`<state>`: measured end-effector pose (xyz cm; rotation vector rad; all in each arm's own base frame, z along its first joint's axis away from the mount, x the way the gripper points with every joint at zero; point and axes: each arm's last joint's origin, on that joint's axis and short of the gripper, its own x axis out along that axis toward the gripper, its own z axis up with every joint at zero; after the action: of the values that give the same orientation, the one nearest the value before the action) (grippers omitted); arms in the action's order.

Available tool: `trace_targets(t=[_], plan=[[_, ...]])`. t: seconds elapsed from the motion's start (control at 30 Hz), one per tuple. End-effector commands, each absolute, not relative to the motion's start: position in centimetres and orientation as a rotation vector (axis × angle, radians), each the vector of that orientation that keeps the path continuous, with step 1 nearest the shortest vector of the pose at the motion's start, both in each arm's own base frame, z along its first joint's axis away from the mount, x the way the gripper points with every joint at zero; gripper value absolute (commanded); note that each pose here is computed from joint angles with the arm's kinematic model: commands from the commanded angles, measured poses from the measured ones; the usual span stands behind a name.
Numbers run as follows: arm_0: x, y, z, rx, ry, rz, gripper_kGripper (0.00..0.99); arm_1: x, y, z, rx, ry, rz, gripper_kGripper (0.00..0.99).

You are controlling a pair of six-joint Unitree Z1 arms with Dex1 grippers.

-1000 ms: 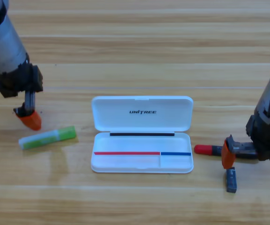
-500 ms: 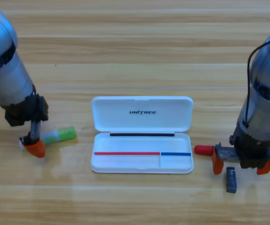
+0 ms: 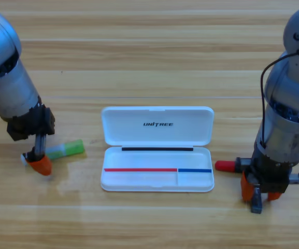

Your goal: Clean up eraser and pencils

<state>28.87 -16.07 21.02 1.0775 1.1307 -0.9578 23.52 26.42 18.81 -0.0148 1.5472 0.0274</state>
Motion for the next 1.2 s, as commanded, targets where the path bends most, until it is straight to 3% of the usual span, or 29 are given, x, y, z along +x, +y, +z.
trace_targets(t=[0.03, 0.13, 0.27, 0.37, 0.53, 0.7, 1.0, 1.2], plan=[[29.6, -15.8, 19.2, 1.072, 1.183, -0.963, 0.966, 22.8, 27.1, 15.8, -0.054, 1.643, 0.017, 0.170], [29.7, -15.9, 19.1, 1.070, 1.183, -0.960, 0.950, 22.6, 27.0, 15.8, -0.056, 1.652, 0.017, 0.014], [29.9, -15.9, 18.8, 1.072, 1.185, -0.948, 0.917, 22.4, 26.9, 16.2, -0.072, 1.671, 0.051, 0.000], [30.1, -15.9, 18.8, 1.081, 1.183, -0.931, 0.881, 22.3, 26.9, 18.7, -0.125, 1.685, 0.141, 0.000], [30.5, -16.0, 18.4, 1.093, 1.182, -0.900, 0.850, 22.2, 26.4, 25.3, -0.498, 1.517, 0.556, 0.000], [30.7, -16.2, 17.5, 1.087, 1.192, -0.909, 0.850, 22.0, 26.4, 27.8, -0.946, 1.416, 1.010, 0.000], [30.9, -16.3, 16.6, 1.090, 1.210, -0.918, 0.793, 24.2, 28.9, 25.1, -1.155, 1.376, 1.215, 0.000], [31.0, -16.4, 16.2, 1.117, 1.210, -0.943, 0.566, 26.1, 31.5, 24.6, -1.157, 1.305, 1.258, 0.000]])
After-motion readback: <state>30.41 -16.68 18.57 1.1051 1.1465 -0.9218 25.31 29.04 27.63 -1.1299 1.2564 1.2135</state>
